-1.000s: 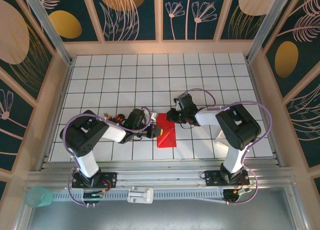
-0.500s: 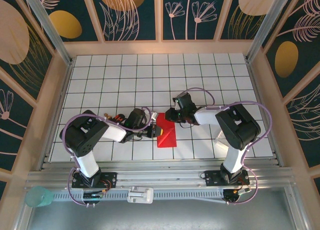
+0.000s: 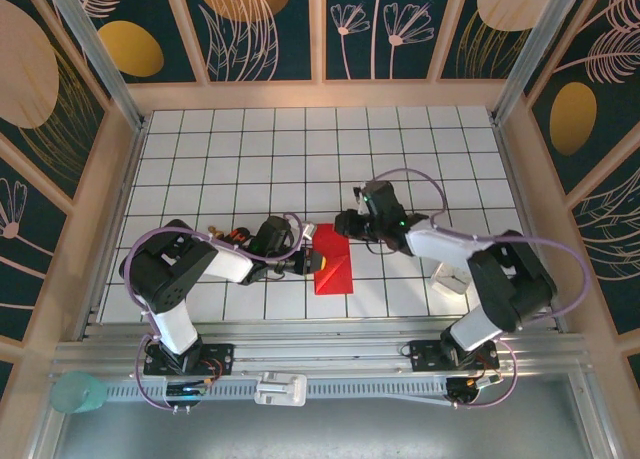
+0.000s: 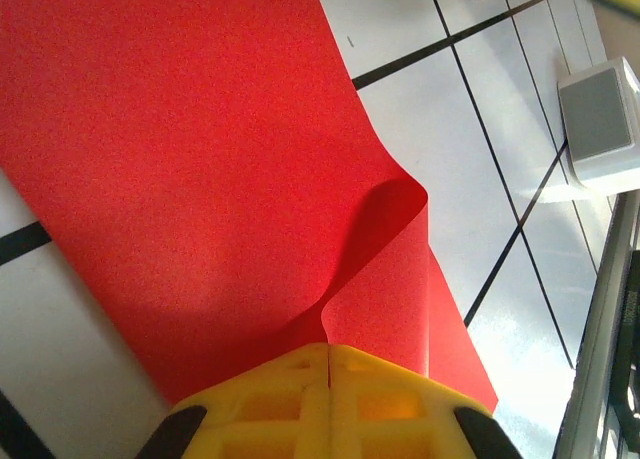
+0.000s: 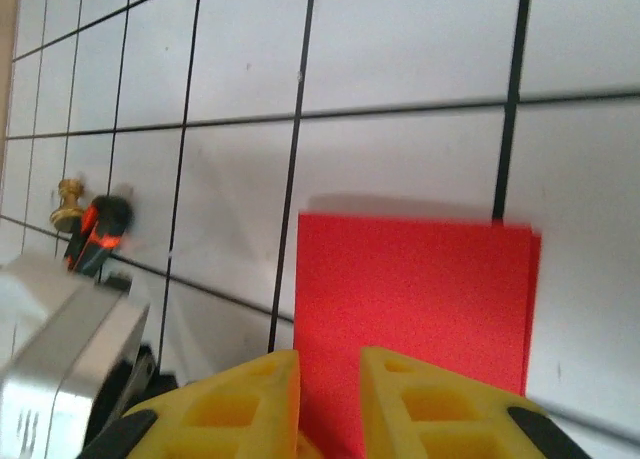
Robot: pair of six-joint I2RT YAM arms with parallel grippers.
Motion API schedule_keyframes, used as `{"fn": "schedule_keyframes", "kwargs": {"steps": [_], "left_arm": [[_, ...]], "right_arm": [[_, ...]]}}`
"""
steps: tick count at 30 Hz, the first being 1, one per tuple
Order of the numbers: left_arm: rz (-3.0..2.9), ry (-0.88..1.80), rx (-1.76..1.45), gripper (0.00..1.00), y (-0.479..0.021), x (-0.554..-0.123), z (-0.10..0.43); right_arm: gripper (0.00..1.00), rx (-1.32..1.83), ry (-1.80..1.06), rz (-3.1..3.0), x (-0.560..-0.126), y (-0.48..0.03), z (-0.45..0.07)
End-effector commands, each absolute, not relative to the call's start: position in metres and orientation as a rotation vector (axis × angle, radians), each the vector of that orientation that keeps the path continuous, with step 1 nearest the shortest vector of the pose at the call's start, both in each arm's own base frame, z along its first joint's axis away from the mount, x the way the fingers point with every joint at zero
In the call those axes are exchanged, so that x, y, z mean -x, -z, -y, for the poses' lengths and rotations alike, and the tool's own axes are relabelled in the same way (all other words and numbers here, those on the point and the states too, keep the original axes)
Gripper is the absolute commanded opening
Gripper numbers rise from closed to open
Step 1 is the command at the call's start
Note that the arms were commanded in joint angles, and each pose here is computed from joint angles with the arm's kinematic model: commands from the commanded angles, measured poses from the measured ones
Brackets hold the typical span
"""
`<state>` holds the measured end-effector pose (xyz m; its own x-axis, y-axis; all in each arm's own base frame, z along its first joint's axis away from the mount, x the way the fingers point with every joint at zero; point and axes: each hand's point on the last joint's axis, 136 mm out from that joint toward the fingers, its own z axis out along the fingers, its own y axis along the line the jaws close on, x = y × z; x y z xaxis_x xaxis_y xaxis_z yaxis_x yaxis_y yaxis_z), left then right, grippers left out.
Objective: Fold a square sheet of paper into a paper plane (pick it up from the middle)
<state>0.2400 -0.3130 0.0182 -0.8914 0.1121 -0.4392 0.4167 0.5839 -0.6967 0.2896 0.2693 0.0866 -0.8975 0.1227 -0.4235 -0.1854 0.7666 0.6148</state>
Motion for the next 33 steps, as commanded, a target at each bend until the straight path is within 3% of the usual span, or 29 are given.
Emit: {"fn": "schedule_keyframes", "kwargs": {"steps": [1, 11, 33], "left_arm": [[-2.654, 1.083, -0.340, 0.00, 0.023, -0.230, 0.291], [-2.656, 1.102, -0.335, 0.00, 0.021, -0.230, 0.293], [-2.552, 1.219, -0.368, 0.00, -0.015, -0.244, 0.315]], "right_arm": [[0.20, -0.039, -0.937, -2.597, -0.250, -0.066, -0.263], [0.12, -0.053, -0.942, -2.696, -0.190, -0.029, -0.272], [0.08, -0.016, -0.719, -2.787, -0.180, 0.001, -0.250]]}}
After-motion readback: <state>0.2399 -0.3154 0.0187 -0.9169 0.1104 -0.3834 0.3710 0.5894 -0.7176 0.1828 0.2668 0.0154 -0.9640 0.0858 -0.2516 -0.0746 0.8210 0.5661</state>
